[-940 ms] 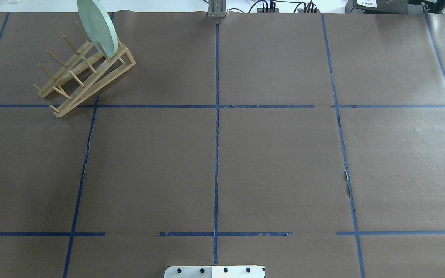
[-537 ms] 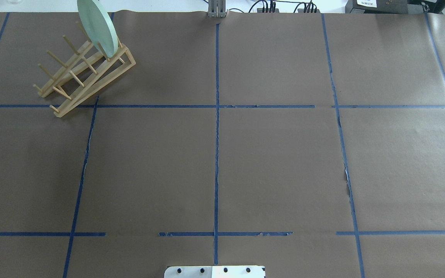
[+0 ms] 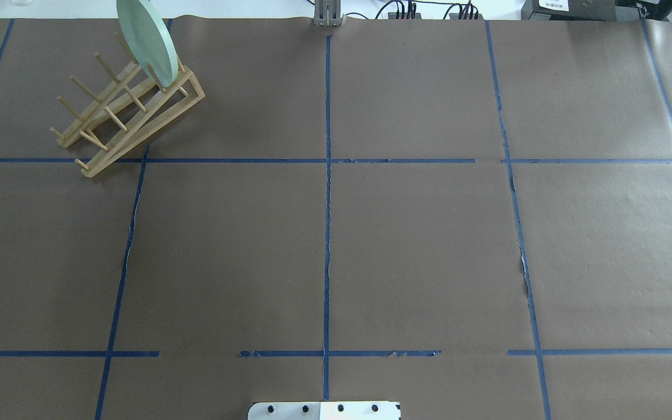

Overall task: Place plate on table
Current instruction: 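Reach the left gripper to the pale green plate in the rack and grasp its rim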

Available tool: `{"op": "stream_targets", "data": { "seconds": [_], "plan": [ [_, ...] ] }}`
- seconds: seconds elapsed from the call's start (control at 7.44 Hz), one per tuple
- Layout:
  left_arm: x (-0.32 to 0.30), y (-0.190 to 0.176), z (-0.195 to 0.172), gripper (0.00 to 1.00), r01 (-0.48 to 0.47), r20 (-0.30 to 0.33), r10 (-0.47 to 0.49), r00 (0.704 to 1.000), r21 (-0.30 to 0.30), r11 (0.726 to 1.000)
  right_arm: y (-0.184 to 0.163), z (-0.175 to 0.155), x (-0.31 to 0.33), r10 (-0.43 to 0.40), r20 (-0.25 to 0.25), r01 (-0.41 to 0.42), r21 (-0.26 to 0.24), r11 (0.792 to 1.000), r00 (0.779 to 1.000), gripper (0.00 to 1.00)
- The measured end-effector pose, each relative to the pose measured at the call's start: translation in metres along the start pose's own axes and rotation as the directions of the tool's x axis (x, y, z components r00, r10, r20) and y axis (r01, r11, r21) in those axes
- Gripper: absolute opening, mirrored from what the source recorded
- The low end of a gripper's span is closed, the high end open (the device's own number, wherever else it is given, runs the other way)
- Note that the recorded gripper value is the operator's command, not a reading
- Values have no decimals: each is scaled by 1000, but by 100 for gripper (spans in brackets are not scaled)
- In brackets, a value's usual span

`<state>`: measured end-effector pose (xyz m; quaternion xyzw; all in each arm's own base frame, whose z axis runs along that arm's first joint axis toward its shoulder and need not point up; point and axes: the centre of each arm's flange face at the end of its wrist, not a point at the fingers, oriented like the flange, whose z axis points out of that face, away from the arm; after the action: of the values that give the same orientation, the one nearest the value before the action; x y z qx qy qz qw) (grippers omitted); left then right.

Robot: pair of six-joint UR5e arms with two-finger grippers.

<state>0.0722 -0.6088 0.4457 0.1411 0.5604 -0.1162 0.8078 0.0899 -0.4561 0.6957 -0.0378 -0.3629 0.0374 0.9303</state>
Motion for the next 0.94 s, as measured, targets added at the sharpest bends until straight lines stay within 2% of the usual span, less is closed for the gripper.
{"op": "stream_targets", "data": {
  "seconds": [0.13, 0.27, 0.4, 0.67, 0.81, 0.94],
  "plan": [
    [49, 2, 33, 100, 151, -34, -150, 988, 1, 989, 0, 0, 0, 0, 0, 0, 0, 1000, 1000, 100],
    [87, -1, 60, 99, 300, -70, -297, 952, 25, 954, 0, 0, 0, 0, 0, 0, 0, 1000, 1000, 100],
    [107, -8, 75, 98, 437, -125, -429, 895, 47, 898, 0, 0, 0, 0, 0, 0, 0, 1000, 1000, 100],
    [137, -28, 103, 97, 643, -226, -614, 757, 85, 761, 0, 0, 0, 0, 0, 0, 1, 1000, 1000, 100],
    [149, -38, 120, 94, 704, -248, -669, 701, 92, 704, 0, 0, 0, 0, 0, 0, 1, 1000, 1000, 100],
    [154, -45, 131, 85, 742, -259, -703, 663, 102, 662, 0, 0, 0, -1, 0, 1, 1, 1000, 1000, 100]
  ]
}}
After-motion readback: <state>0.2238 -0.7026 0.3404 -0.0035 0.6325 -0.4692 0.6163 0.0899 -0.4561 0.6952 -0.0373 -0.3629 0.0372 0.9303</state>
